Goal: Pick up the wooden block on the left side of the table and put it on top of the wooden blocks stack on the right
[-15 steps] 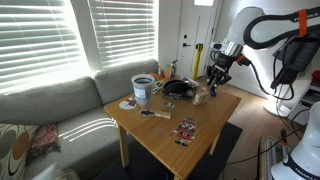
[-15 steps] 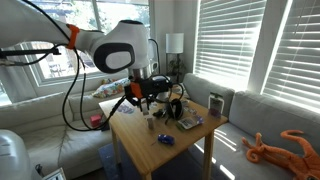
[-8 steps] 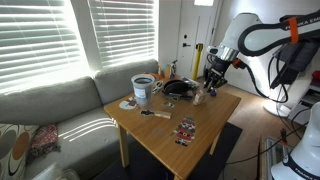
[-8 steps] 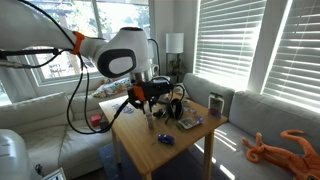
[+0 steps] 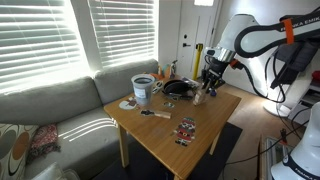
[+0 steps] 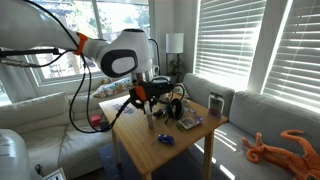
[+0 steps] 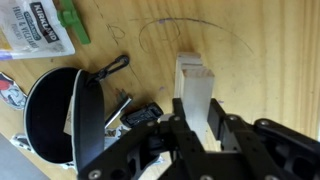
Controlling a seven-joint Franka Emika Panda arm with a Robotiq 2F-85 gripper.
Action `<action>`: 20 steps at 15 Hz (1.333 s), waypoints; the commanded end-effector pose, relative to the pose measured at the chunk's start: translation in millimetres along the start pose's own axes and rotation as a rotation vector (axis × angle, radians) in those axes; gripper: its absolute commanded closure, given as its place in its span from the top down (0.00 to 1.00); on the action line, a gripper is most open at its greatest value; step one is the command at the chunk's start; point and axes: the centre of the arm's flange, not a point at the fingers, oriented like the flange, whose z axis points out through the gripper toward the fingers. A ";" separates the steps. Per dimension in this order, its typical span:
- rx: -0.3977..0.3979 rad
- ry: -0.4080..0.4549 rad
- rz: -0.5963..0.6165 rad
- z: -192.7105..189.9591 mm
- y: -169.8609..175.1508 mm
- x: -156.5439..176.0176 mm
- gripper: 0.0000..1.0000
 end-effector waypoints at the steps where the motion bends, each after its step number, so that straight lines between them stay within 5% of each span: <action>1: -0.004 -0.007 0.005 -2.8 9.5 0.2 0.07; 20: 0.006 -0.022 0.000 -0.8 4.1 11.9 0.07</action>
